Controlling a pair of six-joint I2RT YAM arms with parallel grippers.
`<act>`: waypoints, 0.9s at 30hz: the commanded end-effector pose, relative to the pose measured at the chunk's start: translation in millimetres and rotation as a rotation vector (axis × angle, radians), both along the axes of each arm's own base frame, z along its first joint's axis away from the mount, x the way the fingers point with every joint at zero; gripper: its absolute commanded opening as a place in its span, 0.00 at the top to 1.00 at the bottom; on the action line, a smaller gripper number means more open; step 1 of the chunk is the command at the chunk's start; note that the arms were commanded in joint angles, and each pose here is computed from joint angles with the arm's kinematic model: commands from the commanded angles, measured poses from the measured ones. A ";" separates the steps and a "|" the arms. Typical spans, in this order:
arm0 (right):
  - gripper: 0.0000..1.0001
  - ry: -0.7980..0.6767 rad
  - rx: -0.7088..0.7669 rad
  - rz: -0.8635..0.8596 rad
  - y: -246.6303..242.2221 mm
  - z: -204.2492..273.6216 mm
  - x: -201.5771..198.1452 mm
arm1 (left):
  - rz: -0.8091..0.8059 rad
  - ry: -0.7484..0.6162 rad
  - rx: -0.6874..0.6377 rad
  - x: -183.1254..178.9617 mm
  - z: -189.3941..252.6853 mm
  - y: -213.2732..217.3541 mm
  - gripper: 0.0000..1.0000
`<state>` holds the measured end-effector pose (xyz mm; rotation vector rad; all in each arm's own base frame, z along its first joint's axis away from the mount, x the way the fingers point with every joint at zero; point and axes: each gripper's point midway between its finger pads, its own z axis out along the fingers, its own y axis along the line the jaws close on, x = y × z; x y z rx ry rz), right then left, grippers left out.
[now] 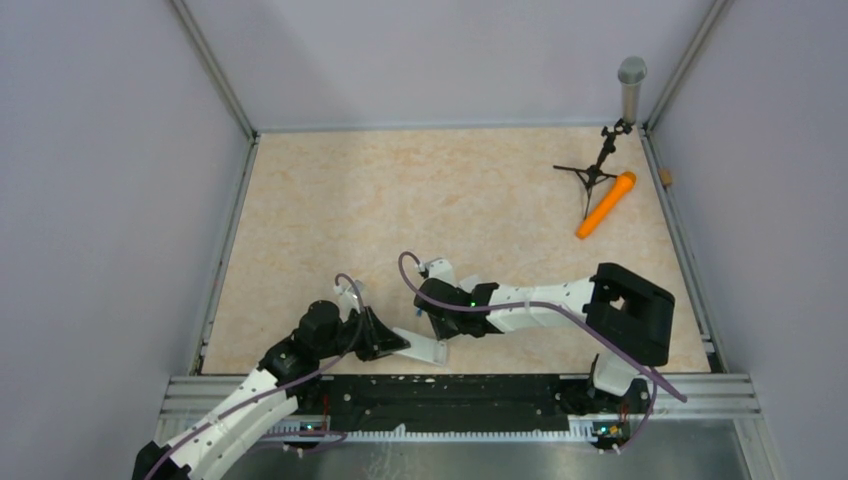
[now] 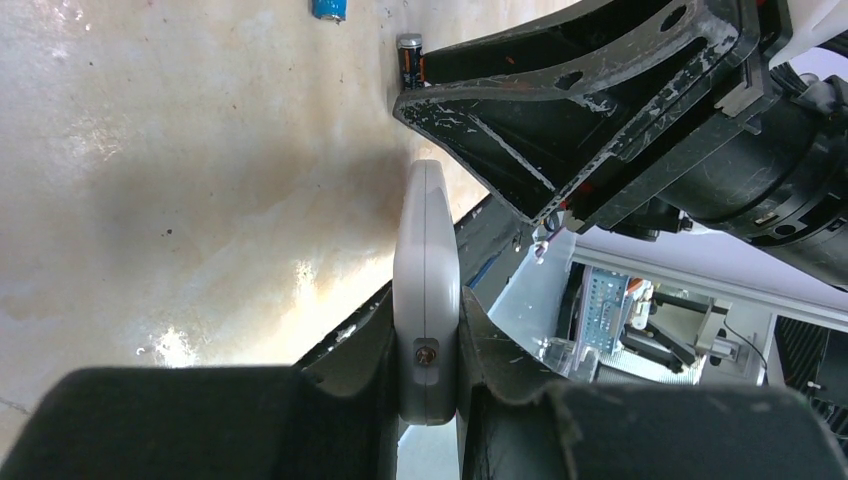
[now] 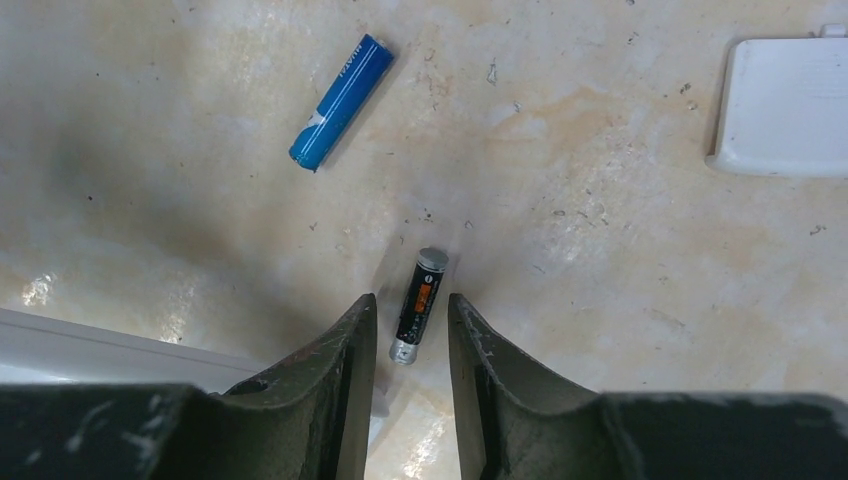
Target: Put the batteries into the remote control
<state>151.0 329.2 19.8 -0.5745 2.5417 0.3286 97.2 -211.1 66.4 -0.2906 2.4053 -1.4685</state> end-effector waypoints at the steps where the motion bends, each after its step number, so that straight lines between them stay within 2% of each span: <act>1: 0.70 0.011 -0.061 -0.013 -5.3 -8.1 -7.1 | 0.004 0.099 0.076 -15.4 -42.0 12.0 1.00; 9: 0.79 0.005 -0.138 -0.015 -10.6 -18.2 -12.4 | 0.001 0.103 0.078 -17.5 -42.0 12.9 1.00; 13: 0.99 0.002 -0.171 -0.015 -14.5 -22.3 -14.1 | 0.007 0.105 0.081 -17.2 -42.1 13.7 1.00; 14: 1.00 -0.001 -0.179 -0.016 -16.0 -23.1 -14.3 | 0.007 0.104 0.079 -17.1 -41.6 13.5 1.00; 19: 1.00 -0.038 -0.174 -0.029 -20.9 -13.9 -9.2 | 0.019 0.095 0.068 -13.8 -38.9 12.4 1.00; 27: 1.00 -0.182 -0.143 -0.090 -40.7 38.7 9.5 | 0.068 0.072 0.022 1.7 -33.5 5.7 1.00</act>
